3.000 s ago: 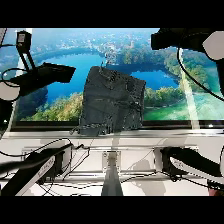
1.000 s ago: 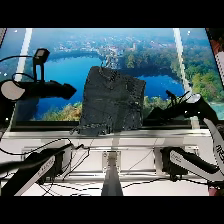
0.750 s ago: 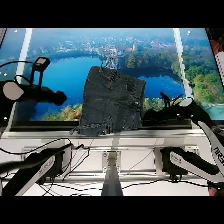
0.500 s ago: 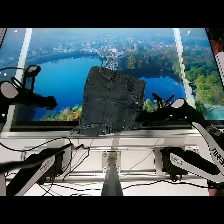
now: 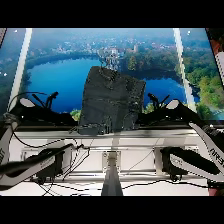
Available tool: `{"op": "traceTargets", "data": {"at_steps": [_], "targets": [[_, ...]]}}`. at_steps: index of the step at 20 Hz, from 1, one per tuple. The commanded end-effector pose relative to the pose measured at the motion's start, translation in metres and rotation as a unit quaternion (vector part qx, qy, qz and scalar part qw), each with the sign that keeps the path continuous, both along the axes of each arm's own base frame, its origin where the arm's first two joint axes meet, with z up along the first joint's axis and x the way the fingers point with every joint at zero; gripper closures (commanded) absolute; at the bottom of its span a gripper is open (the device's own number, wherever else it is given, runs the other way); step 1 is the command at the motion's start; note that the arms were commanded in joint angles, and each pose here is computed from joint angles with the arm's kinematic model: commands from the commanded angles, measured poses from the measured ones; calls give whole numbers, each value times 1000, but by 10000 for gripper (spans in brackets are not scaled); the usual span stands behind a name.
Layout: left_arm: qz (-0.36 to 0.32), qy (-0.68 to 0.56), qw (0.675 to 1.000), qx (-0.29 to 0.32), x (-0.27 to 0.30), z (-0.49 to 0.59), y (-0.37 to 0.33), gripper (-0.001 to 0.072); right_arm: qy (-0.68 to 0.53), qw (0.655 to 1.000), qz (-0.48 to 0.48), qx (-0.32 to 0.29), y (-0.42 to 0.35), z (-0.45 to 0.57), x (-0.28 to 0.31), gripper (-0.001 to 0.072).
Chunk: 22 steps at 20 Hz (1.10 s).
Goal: Fold the clothes and pants, and hang the long-sleeved shirts on hangers.
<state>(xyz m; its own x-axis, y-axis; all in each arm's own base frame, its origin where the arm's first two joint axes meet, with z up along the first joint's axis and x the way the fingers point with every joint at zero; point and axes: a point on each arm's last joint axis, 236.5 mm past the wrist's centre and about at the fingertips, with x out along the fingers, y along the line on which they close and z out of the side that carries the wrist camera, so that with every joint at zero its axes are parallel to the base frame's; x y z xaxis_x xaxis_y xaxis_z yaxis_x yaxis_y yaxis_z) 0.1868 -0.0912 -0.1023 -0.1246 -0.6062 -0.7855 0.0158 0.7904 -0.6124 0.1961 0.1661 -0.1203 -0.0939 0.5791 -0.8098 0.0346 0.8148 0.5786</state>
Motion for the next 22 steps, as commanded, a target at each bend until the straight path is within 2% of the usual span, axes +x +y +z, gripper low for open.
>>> {"op": "traceTargets", "data": {"at_steps": [1,5,6,7,8,10,13,16,18,19,22], "targets": [[-17,34,998,-41,-20,-16,-16,203,-11,1000,-3,-4,-1,-1,6,673],[-86,54,993,-54,-40,-28,-35,218,-31,999,-12,-13,-4,-4,16,672],[-107,58,991,-58,-46,-30,-40,338,-45,999,-8,-14,-5,-4,20,672],[-124,60,989,-62,-51,-31,-45,505,-57,998,3,-12,-4,-2,24,672],[-133,59,987,-67,-53,-31,-51,615,-65,998,14,-7,-2,3,27,672],[-123,43,988,-81,-38,-23,-61,620,-85,995,49,11,6,20,35,673],[-99,-20,991,-83,19,10,-63,621,-153,985,79,31,17,68,71,673],[-89,-173,979,-59,97,91,-57,621,-275,956,88,44,26,156,117,673],[-56,-332,942,-20,149,177,-46,622,-363,926,86,52,30,226,135,673],[-23,-412,911,-1,167,230,-38,621,-400,911,82,62,32,261,137,672],[46,-601,798,28,153,371,-23,621,-486,861,72,134,49,364,111,673]]}}
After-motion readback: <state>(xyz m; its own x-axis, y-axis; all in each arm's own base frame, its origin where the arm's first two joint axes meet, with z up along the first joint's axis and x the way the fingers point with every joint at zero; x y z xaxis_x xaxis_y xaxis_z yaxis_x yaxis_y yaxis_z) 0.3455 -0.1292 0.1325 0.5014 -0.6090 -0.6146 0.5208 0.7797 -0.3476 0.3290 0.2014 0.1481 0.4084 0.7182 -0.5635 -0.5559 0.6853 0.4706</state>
